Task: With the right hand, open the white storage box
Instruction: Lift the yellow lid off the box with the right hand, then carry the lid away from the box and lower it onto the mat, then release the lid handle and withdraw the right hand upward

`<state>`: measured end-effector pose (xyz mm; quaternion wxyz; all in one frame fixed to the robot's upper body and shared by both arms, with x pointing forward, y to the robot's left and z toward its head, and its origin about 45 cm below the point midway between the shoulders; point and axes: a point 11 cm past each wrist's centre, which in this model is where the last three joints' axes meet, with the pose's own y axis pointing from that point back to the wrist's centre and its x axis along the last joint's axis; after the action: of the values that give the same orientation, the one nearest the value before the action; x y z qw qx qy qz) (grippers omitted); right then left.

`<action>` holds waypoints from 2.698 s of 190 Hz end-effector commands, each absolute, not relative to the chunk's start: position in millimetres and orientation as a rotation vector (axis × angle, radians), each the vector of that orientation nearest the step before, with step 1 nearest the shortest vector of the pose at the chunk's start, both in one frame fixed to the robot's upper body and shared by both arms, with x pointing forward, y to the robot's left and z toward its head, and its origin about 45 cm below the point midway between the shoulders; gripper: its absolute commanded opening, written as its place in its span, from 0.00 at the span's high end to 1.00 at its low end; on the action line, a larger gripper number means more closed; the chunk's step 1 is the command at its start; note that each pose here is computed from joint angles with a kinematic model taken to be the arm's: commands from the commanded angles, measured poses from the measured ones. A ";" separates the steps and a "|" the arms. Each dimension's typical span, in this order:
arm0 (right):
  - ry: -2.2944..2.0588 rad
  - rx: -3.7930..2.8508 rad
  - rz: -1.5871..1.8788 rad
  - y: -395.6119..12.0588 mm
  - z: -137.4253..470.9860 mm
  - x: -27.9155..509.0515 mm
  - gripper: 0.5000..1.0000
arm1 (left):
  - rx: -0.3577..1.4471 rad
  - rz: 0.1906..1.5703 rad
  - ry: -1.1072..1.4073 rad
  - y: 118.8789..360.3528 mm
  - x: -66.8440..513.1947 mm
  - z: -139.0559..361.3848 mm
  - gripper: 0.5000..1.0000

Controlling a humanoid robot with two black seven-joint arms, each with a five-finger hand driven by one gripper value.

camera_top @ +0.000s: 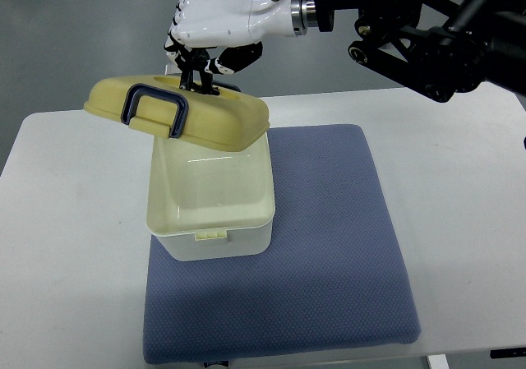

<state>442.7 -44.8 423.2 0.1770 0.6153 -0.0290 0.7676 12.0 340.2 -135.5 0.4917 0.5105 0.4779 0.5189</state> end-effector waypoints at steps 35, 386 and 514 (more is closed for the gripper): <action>-0.267 1.676 2.065 -105.6 436.3 476.9 1.00 | 1.240 1.258 1.159 340.2 11.9 -135.5 0.00; -0.829 1.829 0.941 -278.2 192.4 467.8 1.00 | 1.240 1.258 1.159 340.2 11.9 -135.5 0.00; -0.943 1.822 0.990 -287.4 223.5 480.4 0.20 | 1.241 1.257 1.158 340.2 11.9 -135.5 0.00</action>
<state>472.5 -284.7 206.3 0.4350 0.7296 -0.3517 0.3935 11.9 340.2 -135.5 0.4920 0.5112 0.4775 0.5183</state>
